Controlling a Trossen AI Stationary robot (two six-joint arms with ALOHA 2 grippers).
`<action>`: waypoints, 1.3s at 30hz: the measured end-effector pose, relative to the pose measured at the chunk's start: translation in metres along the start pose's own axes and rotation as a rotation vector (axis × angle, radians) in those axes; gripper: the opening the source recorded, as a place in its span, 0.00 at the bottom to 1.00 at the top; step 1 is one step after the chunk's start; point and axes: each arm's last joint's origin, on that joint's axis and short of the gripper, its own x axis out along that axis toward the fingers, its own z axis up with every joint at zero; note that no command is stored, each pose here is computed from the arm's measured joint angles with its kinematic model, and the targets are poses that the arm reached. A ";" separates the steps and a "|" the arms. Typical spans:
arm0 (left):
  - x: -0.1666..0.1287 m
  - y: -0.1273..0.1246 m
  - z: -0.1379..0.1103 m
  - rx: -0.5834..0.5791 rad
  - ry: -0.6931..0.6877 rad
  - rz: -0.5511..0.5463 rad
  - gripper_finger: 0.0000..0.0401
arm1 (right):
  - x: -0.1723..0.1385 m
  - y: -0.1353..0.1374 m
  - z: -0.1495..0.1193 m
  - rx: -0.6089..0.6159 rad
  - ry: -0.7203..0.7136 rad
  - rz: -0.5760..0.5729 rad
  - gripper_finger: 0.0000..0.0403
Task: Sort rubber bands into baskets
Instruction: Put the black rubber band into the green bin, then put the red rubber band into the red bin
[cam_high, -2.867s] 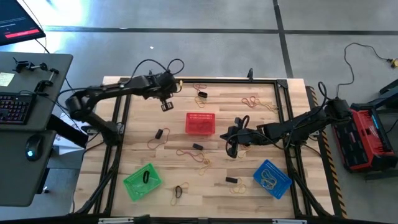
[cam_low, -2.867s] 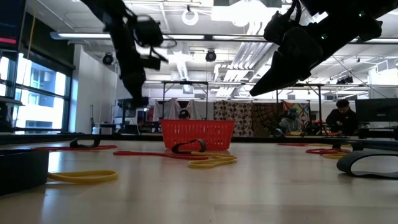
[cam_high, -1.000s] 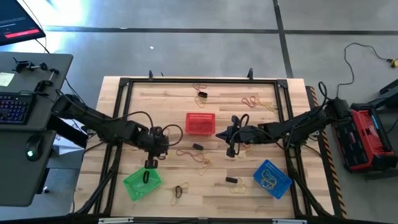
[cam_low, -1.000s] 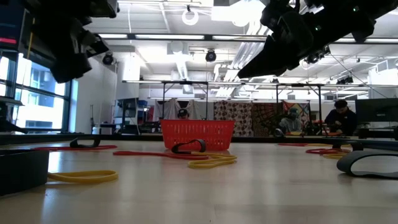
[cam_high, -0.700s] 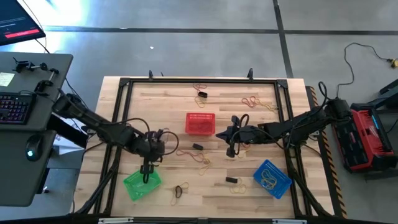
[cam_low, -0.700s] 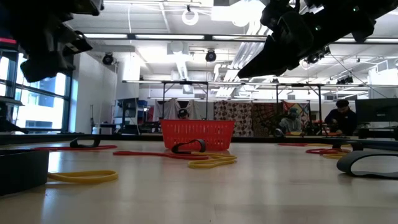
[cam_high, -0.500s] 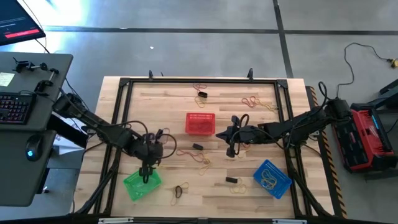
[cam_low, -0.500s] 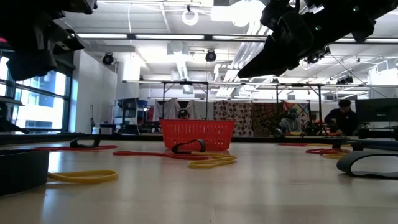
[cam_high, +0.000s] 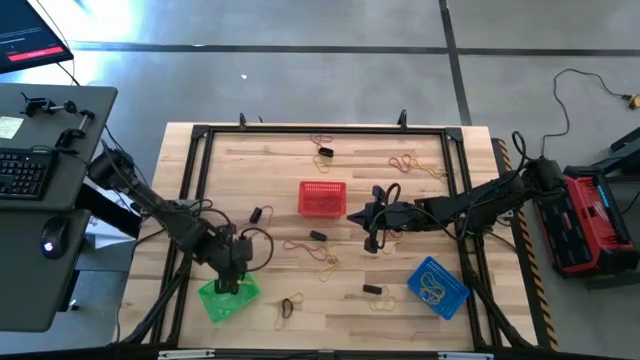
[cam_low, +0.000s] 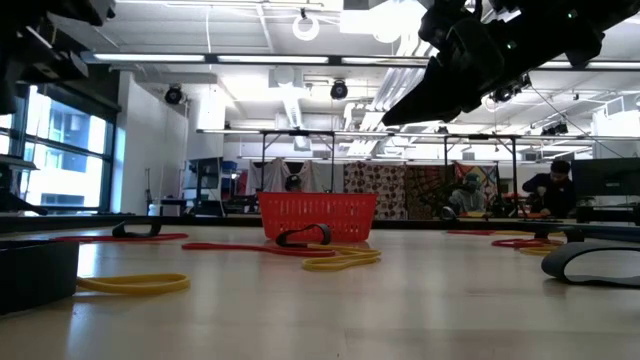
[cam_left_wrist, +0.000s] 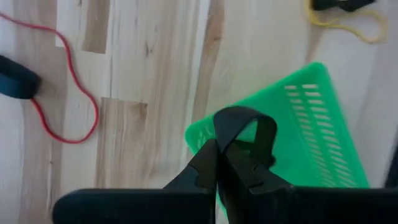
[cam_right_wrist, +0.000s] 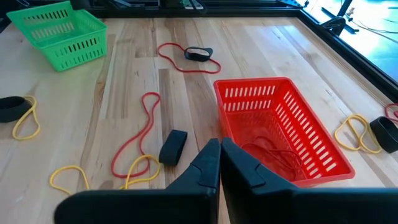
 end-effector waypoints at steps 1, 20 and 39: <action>0.003 -0.002 0.000 -0.003 0.005 0.016 0.00 | 0.000 0.000 0.000 0.000 0.000 0.000 0.00; 0.038 -0.013 -0.003 -0.023 0.231 0.048 0.12 | 0.000 0.000 0.000 0.000 0.000 0.000 0.00; 0.018 -0.008 0.025 0.077 0.064 0.068 0.02 | 0.000 0.000 0.000 0.000 0.000 0.000 0.00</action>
